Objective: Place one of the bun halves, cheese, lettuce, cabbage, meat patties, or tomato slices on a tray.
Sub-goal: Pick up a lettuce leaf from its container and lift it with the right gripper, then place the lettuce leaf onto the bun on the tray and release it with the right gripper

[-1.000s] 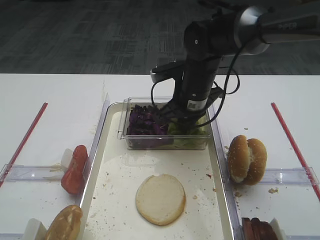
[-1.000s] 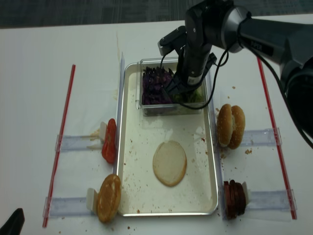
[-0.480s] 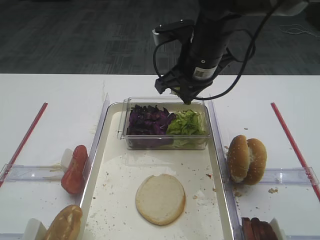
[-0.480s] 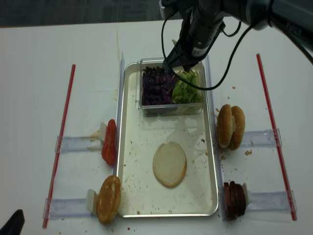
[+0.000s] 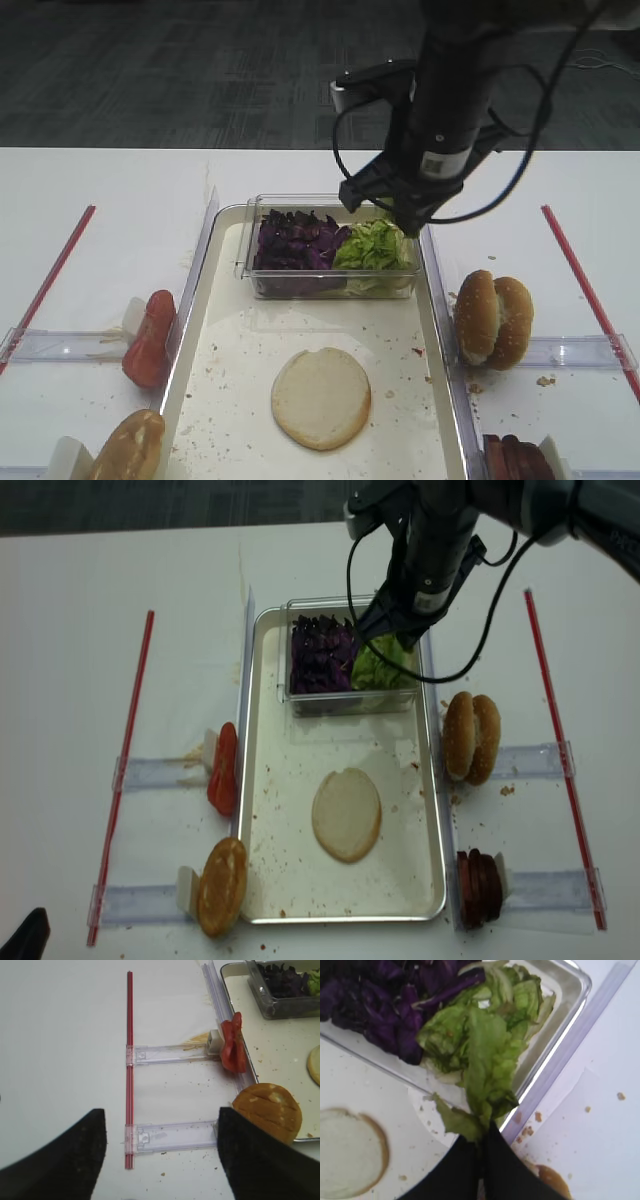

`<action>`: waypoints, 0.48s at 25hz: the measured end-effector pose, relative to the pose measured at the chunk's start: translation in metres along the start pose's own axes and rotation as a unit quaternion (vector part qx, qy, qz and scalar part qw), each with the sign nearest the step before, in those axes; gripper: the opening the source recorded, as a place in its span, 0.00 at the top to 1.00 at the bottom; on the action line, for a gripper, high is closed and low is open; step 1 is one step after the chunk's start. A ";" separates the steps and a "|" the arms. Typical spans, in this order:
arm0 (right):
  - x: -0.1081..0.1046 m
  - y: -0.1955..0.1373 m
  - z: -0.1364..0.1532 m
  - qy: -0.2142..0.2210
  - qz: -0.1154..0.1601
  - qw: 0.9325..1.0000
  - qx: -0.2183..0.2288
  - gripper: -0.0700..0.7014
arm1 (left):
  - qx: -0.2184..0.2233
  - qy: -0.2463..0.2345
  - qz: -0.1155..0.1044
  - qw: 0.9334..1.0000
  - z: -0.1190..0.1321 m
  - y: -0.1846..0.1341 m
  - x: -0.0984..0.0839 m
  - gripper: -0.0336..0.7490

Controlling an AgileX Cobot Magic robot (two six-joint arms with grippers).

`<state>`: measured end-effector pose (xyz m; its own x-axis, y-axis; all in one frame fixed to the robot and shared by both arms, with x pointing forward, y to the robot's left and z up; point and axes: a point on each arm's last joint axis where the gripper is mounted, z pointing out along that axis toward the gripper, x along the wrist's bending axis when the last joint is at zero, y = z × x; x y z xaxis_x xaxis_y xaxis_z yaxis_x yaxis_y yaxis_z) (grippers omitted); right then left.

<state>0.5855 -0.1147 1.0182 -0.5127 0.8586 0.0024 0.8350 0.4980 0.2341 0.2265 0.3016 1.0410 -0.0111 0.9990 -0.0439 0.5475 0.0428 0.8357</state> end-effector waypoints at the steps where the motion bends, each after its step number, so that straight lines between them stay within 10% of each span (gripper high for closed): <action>1: 0.001 -0.008 0.000 0.001 0.001 1.000 0.002 0.85 | 0.000 0.000 0.000 1.000 0.000 0.000 0.000 0.36; 12: 0.011 -0.065 0.015 0.018 0.007 1.000 0.019 0.85 | 0.000 0.000 0.000 1.000 0.000 0.000 0.000 0.36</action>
<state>0.5279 -0.1358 0.9887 -0.5074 0.8607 0.0415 0.8486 0.4907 0.1976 0.2265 0.3016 1.0410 -0.0111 0.9990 -0.0439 0.5475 0.0428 0.8357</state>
